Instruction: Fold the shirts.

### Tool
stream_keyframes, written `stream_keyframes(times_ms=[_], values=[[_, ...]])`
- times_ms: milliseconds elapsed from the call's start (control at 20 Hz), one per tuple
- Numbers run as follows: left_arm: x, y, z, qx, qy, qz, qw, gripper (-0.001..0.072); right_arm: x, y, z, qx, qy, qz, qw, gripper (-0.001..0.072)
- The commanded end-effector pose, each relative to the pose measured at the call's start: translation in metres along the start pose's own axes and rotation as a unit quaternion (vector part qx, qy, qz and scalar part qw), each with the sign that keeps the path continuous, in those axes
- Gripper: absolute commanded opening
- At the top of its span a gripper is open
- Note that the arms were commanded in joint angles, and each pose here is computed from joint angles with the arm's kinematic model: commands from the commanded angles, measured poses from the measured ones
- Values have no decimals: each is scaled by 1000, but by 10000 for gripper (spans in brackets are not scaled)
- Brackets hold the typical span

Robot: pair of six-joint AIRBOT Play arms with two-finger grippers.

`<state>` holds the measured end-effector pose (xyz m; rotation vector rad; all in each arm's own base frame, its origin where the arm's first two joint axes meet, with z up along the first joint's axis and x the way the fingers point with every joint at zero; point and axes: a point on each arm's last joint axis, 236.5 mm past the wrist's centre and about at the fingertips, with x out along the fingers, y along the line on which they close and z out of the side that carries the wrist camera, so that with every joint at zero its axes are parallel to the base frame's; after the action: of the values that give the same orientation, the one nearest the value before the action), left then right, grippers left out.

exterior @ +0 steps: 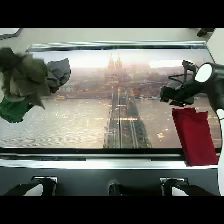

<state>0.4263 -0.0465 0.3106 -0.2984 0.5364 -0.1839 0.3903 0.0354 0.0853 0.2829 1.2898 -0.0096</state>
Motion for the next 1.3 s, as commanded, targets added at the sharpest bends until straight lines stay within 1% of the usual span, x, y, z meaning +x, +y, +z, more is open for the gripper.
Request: stream_keyframes(times_ms=[0,100,250,350,500,650,700,750,800,850,900,950,1000,1050,1150,1200,1250], values=[[-90,-135,18,56,-102,-158,981,29,-29,1,-15,-13,-2,1,1000,457],[-98,-181,-3,68,-81,-218,970,29,-46,4,-16,-19,-25,5,1000,458],[-66,-220,-65,98,21,-256,962,29,-72,2,-25,-36,-46,1,998,460],[-26,-234,-116,109,96,-257,955,29,-87,-7,-35,-41,-51,-17,998,461],[44,-238,-222,119,234,-235,936,30,-102,-18,-51,-57,-43,-41,997,461],[93,-240,-334,77,370,-223,899,30,-102,-20,-59,-59,-28,-44,997,460],[109,-239,-355,53,398,-215,891,30,-102,-20,-58,-59,-29,-43,997,460],[123,-238,-362,14,413,-208,887,32,-100,-19,-56,-59,-31,-41,997,461],[134,-239,-355,-30,419,-212,882,189,-97,-17,-55,-64,-26,-38,997,462],[141,-240,-337,-70,414,-222,880,645,-91,-15,-55,-72,-17,-34,997,478],[147,-237,-307,-100,394,-237,882,701,-84,-10,-54,-79,-6,-22,997,510],[148,-227,-275,-101,369,-250,889,700,-74,-1,-54,-81,5,-2,997,511],[146,-210,-240,-93,344,-253,900,699,-64,9,-54,-81,18,20,996,553],[144,-187,-211,-86,325,-241,910,700,-52,20,-59,-91,41,48,994,604],[136,-119,-177,-69,309,-179,931,699,-27,35,-69,-91,85,87,988,605],[131,-85,-180,-60,327,-140,933,700,-14,36,-73,-87,102,96,986,606],[127,-54,-193,-54,357,-103,927,700,-1,35,-78,-81,119,97,985,618]])
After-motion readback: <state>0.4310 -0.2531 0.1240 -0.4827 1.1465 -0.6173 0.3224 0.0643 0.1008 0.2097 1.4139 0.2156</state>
